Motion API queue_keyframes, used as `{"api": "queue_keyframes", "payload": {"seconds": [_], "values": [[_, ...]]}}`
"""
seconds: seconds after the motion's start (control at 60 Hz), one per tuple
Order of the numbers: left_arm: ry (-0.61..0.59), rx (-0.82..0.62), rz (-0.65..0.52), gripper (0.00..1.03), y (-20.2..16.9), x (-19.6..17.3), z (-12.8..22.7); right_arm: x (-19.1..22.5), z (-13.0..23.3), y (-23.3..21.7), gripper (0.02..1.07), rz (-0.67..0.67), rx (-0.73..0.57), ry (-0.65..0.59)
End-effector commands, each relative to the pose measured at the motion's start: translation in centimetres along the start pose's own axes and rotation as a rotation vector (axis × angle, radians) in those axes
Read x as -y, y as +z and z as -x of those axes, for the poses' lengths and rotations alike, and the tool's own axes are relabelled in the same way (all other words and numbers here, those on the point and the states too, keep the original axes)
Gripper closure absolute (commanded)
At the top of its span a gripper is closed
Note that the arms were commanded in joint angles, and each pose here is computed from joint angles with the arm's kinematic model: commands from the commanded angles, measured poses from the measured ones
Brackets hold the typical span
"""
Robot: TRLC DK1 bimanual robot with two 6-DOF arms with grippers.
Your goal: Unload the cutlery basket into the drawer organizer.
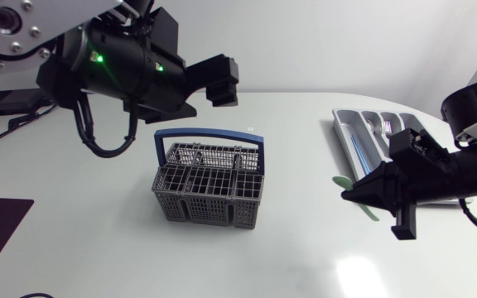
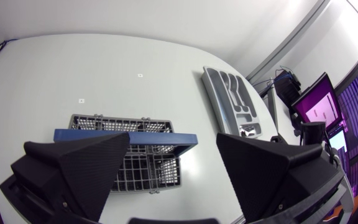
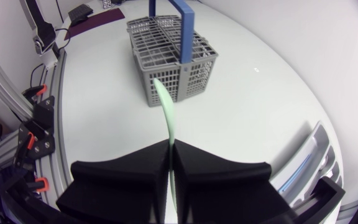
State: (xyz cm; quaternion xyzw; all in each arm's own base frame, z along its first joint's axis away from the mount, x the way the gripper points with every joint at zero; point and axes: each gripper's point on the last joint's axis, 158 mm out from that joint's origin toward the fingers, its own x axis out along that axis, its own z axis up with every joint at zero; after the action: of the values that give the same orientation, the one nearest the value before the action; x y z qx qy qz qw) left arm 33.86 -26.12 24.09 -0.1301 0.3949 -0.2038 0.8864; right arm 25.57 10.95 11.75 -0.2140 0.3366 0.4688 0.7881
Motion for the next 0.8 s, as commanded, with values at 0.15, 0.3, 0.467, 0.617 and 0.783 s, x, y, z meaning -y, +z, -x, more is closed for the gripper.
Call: {"api": "queue_keyframes", "payload": {"seconds": [0.15,0.3,0.467,0.617,0.783], "values": [[0.077,0.015,-0.022,0.05,-0.1,-4.5,0.7,6.1,1.4,-4.6,1.01,0.077,-0.061,-0.052],[0.113,0.020,-0.028,0.05,-0.6,-6.7,0.6,10.0,2.2,-8.2,1.01,0.086,-0.113,-0.071],[0.159,0.022,-0.069,0.05,-1.6,-8.3,0.4,14.2,3.1,-12.4,1.01,0.126,-0.199,-0.123],[0.182,0.021,-0.083,0.05,-2.1,-9.6,0.4,18.2,3.9,-15.9,1.01,0.171,-0.289,-0.183],[0.205,0.017,-0.090,0.05,-2.5,-10.9,0.6,21.2,3.9,-19.8,1.01,0.203,-0.388,-0.220]]}}
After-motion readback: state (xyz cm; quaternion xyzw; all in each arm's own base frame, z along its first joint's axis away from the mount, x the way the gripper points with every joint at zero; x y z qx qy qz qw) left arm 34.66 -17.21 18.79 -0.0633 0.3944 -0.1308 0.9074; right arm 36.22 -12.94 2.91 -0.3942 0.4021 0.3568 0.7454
